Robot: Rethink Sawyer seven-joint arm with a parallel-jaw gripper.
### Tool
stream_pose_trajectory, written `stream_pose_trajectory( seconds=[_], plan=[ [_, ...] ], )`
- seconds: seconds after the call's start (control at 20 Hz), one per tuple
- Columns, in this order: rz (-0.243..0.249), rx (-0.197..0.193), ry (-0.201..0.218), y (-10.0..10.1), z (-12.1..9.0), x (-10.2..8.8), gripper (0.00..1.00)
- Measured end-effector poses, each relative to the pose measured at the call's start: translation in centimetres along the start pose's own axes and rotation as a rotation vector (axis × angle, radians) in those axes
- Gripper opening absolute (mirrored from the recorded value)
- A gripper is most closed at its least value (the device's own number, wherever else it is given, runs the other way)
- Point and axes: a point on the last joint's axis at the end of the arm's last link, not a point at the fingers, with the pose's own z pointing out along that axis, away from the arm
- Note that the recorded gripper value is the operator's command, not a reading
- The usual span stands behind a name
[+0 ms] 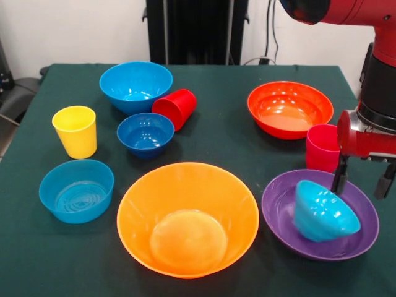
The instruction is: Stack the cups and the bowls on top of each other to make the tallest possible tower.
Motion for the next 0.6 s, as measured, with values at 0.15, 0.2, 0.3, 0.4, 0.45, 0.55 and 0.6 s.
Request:
stream_pose_trajectory(
  seconds=[0.15, 0.2, 0.3, 0.4, 0.45, 0.55, 0.6],
  plan=[
    [0.000, -0.001, -0.010, -0.03, 0.18, 0.02, 1.00],
    [0.001, -0.001, -0.010, -0.04, 0.19, 0.03, 1.00],
    [0.001, -0.002, -0.016, -0.06, 0.32, 0.05, 1.00],
    [0.001, -0.002, -0.019, -0.07, 0.36, 0.05, 1.00],
    [0.001, -0.002, -0.022, -0.08, 0.42, 0.06, 1.00],
    [0.001, -0.003, -0.025, -0.11, 0.52, 0.11, 1.00],
    [0.002, -0.003, -0.026, -0.12, 0.57, 0.14, 1.00]
  ],
)
